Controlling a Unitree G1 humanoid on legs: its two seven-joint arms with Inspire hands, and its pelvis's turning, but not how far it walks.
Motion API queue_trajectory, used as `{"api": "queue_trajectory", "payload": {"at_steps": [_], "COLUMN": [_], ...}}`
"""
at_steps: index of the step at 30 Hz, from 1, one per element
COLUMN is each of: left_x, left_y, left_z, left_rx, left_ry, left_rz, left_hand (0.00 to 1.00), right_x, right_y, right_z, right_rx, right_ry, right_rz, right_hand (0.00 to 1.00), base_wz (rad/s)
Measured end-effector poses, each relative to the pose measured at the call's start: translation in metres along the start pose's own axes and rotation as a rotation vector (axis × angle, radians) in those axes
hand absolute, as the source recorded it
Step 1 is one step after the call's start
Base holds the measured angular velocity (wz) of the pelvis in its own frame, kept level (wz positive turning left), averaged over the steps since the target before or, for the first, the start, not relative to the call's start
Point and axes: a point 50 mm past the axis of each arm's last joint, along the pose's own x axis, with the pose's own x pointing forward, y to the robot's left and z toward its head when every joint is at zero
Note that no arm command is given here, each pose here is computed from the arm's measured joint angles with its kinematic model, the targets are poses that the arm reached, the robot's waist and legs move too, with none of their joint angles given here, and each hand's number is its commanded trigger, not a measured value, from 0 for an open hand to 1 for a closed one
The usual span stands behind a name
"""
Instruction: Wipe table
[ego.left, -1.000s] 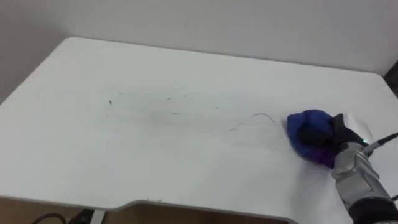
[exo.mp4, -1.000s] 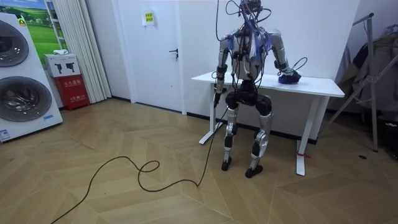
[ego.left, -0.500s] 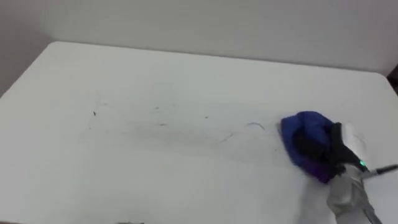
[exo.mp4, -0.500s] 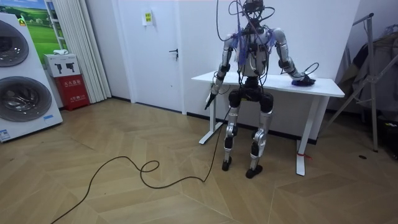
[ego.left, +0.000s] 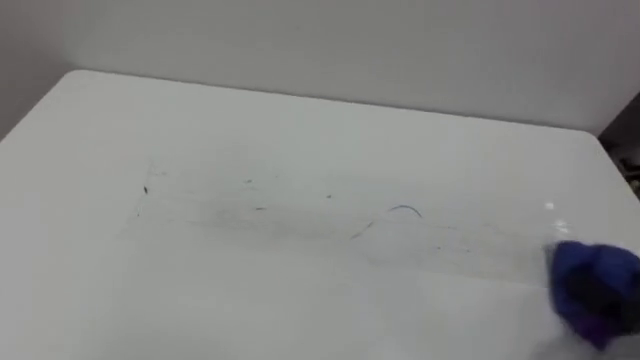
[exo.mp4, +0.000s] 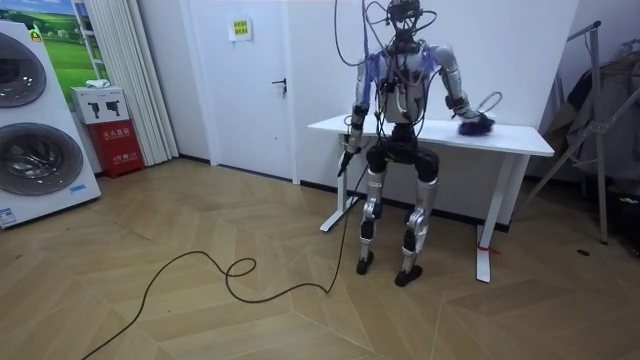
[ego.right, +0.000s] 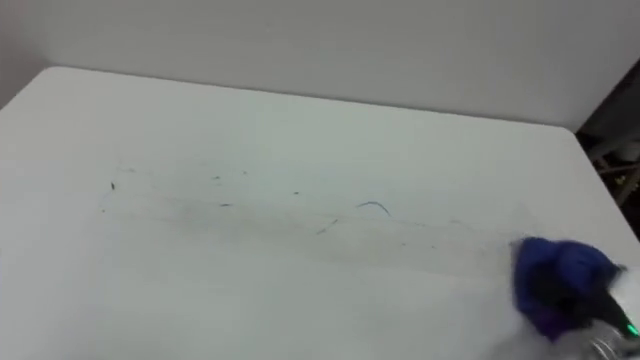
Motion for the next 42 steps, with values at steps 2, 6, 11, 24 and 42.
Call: {"api": "queue_trajectory", "payload": {"at_steps": [2, 6, 11, 24, 42], "left_x": [-0.001, -0.003, -0.016, -0.009, -0.008], "left_y": [-0.006, 0.006, 0.021, 0.047, -0.020], "left_z": [0.012, -0.011, -0.074, -0.045, -0.005], "left_rx": [0.018, 0.052, 0.080, 0.011, 0.056], "left_ry": [-0.040, 0.007, 0.167, 0.030, 0.023], "left_rz": [-0.007, 0.030, 0.077, 0.170, -0.073], "left_hand": [0.00, 0.00, 0.00, 0.00, 0.00], "right_x": [0.005, 0.008, -0.003, -0.054, -0.002], "right_y": [-0.004, -0.030, 0.015, -0.004, -0.001], "right_z": [0.080, 0.132, 0.023, -0.166, 0.150], "right_rx": [-0.069, -0.096, 0.008, 0.233, -0.031], "right_ry": [-0.268, -0.464, -0.188, 0.422, -0.459], "right_rz": [0.031, -0.007, 0.087, -0.125, 0.137], "right_hand": [1.00, 1.00, 1.00, 1.00, 1.00], "base_wz": [0.25, 0.86, 0.79, -0.14, 0.00]}}
